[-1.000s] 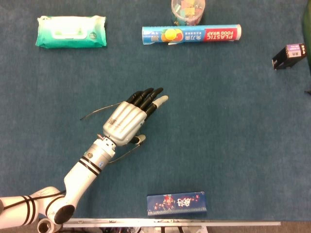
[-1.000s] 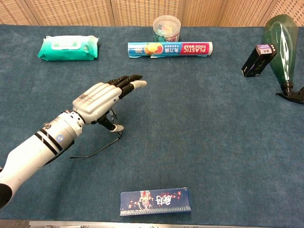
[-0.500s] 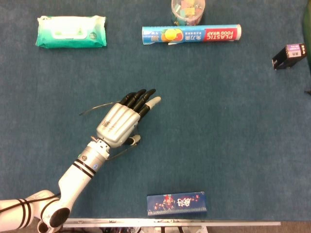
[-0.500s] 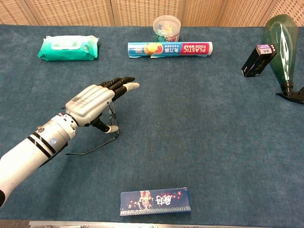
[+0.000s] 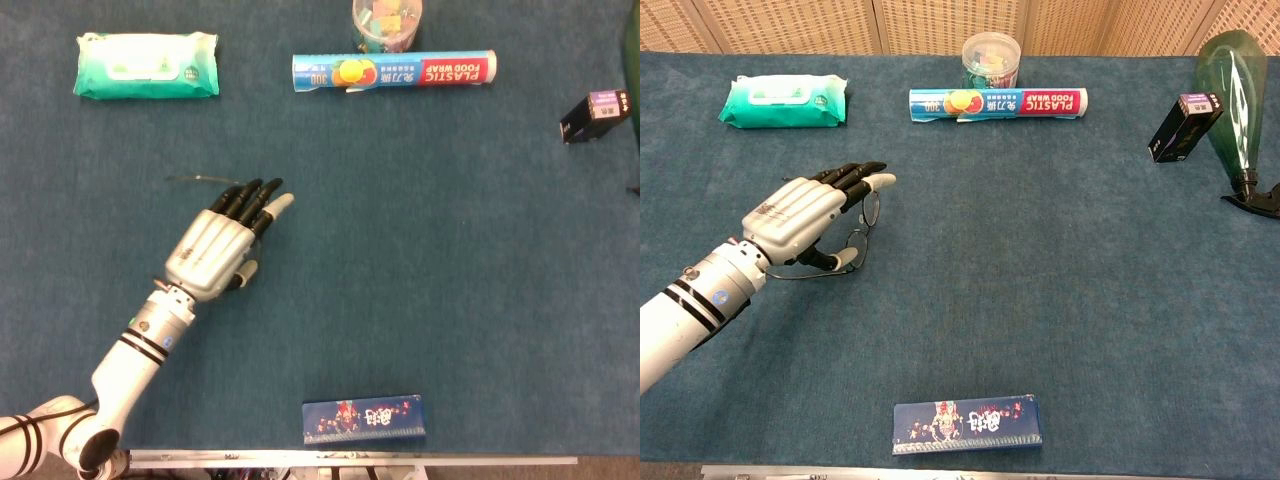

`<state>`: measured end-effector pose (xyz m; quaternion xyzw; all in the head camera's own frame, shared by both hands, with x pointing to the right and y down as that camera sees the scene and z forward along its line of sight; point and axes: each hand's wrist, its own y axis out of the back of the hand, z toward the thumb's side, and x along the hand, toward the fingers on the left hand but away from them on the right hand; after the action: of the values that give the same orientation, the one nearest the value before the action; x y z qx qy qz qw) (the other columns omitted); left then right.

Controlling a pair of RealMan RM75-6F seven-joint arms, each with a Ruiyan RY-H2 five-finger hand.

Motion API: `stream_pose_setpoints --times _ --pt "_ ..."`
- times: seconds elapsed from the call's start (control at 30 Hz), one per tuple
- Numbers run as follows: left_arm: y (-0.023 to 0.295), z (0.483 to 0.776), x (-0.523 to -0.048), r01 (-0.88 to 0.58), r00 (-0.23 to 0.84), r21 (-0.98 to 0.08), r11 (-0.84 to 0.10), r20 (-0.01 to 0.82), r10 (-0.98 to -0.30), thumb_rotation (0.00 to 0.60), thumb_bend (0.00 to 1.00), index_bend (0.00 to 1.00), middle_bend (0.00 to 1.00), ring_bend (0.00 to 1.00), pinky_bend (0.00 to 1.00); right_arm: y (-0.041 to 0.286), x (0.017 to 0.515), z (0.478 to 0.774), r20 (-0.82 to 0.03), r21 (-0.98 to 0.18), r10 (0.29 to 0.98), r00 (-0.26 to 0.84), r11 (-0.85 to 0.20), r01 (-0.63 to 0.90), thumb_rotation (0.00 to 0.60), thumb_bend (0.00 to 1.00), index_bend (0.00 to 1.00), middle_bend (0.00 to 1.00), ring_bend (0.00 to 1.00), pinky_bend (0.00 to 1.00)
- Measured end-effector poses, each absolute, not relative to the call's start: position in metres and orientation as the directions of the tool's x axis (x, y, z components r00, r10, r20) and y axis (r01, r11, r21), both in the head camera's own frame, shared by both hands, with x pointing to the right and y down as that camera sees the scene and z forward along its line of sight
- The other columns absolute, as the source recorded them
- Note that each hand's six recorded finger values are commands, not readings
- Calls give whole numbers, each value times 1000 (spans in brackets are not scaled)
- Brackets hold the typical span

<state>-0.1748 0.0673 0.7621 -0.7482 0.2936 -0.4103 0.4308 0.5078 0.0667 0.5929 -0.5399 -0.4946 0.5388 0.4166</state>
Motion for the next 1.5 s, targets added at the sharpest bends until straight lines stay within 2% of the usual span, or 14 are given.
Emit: stream_pose_setpoints --times 0.33,0.77,1.13,1.5 --pt "53 765 -209 -98 395 -894 -437 368 -842 600 0 49 0 0 120 66 506 595 -173 -982 983 -64 -167 89 600 40 146 185 214 448" --pt "27 758 -238 -121 305 -917 -379 329 -894 600 0 49 0 0 120 65 502 598 -181 -980 982 -57 -175 89 600 40 146 185 214 448" --pt "33 736 -232 -188 331 -912 -364 290 -898 600 0 49 0 0 121 65 502 597 -181 -981 982 -59 -175 89 600 40 146 185 214 449" --pt "46 720 -211 -254 398 -879 -403 285 -872 600 0 49 0 0 120 66 502 597 -179 -981 982 -58 -173 90 600 40 146 185 214 448"
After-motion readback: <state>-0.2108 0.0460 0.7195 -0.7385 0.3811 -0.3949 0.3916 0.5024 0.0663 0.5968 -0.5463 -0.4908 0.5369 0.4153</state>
